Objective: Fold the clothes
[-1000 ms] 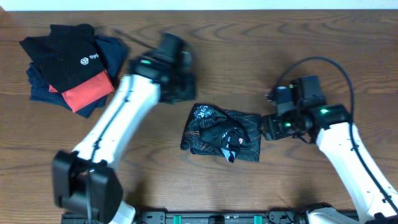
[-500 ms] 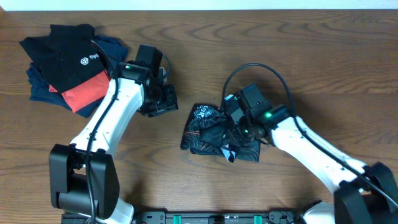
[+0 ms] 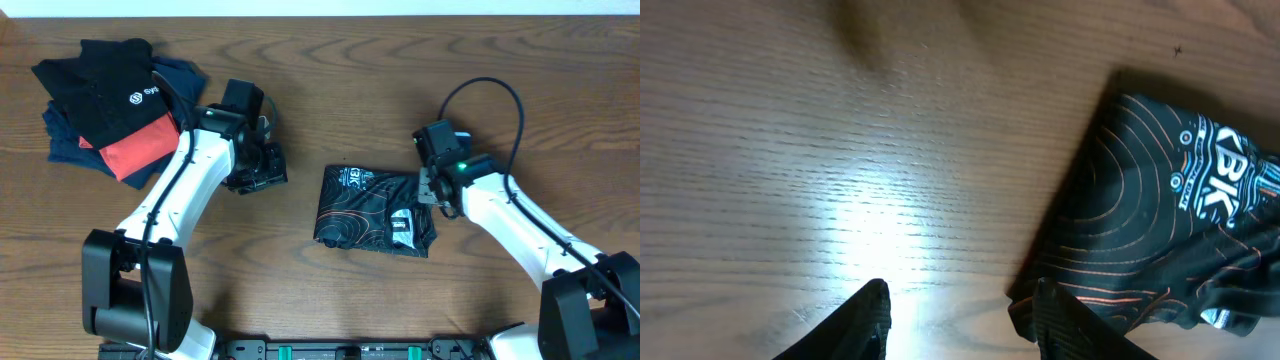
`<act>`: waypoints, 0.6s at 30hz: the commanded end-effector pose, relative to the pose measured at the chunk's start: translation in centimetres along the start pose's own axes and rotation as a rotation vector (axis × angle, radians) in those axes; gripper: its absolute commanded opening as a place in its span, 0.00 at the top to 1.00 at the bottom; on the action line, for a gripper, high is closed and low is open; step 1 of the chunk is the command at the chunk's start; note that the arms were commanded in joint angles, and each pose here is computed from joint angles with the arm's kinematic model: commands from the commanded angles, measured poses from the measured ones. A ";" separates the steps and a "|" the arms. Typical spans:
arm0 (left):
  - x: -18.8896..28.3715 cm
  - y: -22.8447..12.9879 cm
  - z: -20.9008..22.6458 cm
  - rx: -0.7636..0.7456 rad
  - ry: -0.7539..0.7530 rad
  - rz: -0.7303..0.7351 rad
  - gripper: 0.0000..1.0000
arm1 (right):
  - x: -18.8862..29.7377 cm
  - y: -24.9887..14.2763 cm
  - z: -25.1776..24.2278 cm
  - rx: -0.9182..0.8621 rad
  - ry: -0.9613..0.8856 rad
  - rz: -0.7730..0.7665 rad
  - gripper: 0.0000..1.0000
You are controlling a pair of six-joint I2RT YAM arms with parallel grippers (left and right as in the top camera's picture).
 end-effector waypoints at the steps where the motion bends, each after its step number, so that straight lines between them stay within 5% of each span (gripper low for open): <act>1: -0.7 -0.4 -0.6 -0.026 0.000 0.022 0.51 | 0.4 0.3 -0.6 -0.036 0.008 0.000 0.49; 14: -2.1 -0.5 -4.7 -0.176 -0.053 -0.048 0.39 | 5.7 0.8 3.4 0.214 0.614 -0.060 0.48; 18: -3.8 -0.3 -5.7 -0.207 -0.059 -0.043 0.39 | 4.8 0.1 4.0 0.272 0.664 0.007 0.50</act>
Point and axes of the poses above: each gripper's point midway between its finger pads, its own x axis back along the fingers, its own z axis along the line the jaws close on, y = z × x, the point moved 9 cm from there along x, back along the fingers, and after that the axes turned 2 degrees about -x, right-handed, at the moved point
